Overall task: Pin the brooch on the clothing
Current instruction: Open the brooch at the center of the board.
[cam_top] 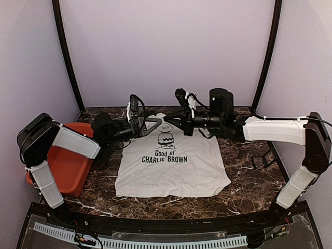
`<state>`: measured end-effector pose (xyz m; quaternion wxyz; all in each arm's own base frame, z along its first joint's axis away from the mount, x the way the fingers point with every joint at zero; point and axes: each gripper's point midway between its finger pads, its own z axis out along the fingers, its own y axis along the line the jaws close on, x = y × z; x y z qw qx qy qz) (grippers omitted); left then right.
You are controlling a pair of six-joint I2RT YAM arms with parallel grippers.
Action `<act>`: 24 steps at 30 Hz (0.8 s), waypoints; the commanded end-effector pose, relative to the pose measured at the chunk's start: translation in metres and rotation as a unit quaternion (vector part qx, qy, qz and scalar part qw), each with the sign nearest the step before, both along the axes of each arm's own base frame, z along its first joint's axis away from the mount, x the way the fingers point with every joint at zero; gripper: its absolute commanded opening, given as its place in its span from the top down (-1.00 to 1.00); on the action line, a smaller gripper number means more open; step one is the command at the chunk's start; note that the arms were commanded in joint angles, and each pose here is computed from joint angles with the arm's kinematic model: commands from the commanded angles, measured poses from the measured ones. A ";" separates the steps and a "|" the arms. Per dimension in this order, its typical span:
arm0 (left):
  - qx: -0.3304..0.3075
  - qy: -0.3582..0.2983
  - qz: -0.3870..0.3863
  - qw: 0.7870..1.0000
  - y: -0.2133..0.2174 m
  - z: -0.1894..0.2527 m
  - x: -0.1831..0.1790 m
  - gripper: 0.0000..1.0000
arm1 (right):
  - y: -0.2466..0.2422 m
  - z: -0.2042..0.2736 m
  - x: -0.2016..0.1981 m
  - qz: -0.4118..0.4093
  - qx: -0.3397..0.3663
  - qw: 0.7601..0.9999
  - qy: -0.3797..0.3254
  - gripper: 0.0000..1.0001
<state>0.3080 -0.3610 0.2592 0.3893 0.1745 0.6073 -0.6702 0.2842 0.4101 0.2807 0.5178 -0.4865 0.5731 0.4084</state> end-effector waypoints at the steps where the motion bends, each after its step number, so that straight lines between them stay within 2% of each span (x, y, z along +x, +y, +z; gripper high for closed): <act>1: -0.067 -0.091 -0.001 0.994 0.012 0.045 -0.013 0.33 | 0.002 0.004 -0.008 0.014 0.011 1.000 0.003 1.00; 11: -0.076 -0.109 -0.002 0.991 0.016 0.051 -0.018 0.29 | 0.001 0.005 -0.006 0.015 0.016 1.000 0.017 1.00; 24: -0.085 -0.125 -0.012 0.988 0.017 0.058 -0.024 0.27 | -0.006 0.011 0.002 0.021 0.038 0.997 0.070 1.00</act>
